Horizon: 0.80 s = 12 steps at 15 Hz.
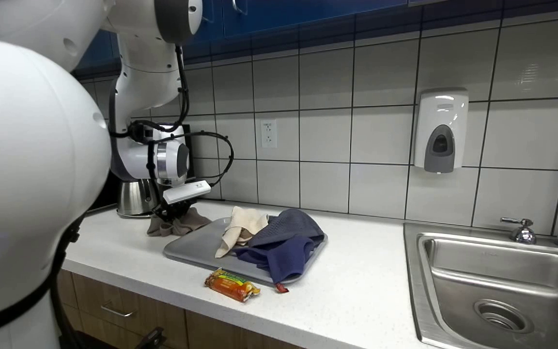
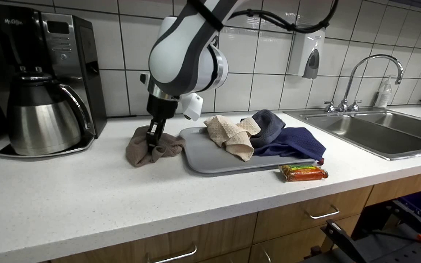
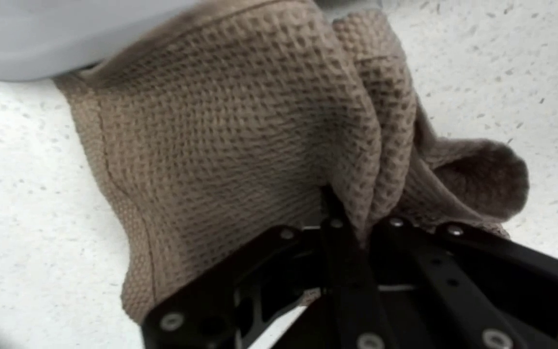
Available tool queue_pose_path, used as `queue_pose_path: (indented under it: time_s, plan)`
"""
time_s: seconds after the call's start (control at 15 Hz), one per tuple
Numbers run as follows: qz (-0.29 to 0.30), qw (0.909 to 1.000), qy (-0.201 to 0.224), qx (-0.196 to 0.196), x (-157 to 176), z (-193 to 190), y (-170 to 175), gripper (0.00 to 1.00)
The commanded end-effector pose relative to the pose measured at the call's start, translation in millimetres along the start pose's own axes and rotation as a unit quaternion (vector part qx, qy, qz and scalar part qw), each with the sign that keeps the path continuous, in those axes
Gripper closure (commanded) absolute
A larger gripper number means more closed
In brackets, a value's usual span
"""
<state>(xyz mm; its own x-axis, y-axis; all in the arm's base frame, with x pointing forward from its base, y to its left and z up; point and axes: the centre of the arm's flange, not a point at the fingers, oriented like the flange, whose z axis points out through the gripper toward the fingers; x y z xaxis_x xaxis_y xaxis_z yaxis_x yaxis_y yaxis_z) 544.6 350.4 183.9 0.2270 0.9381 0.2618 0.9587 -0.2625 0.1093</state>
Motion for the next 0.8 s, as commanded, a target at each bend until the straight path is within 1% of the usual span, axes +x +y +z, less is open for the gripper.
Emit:
queue_pose_path:
  time_s: [0.0, 0.27, 0.47, 0.73]
  plan:
    - [0.015, 0.9996, 0.004, -0.023, 0.9, -23.2, 7.0, 0.98]
    - [0.025, 0.9992, 0.014, -0.026, 2.2, -43.9, 12.2, 0.98]
    - [0.030, 0.9985, 0.017, -0.041, 2.2, -56.0, 16.3, 0.98]
    - [0.056, 0.9963, 0.022, -0.062, 6.2, -74.8, 20.2, 0.98]
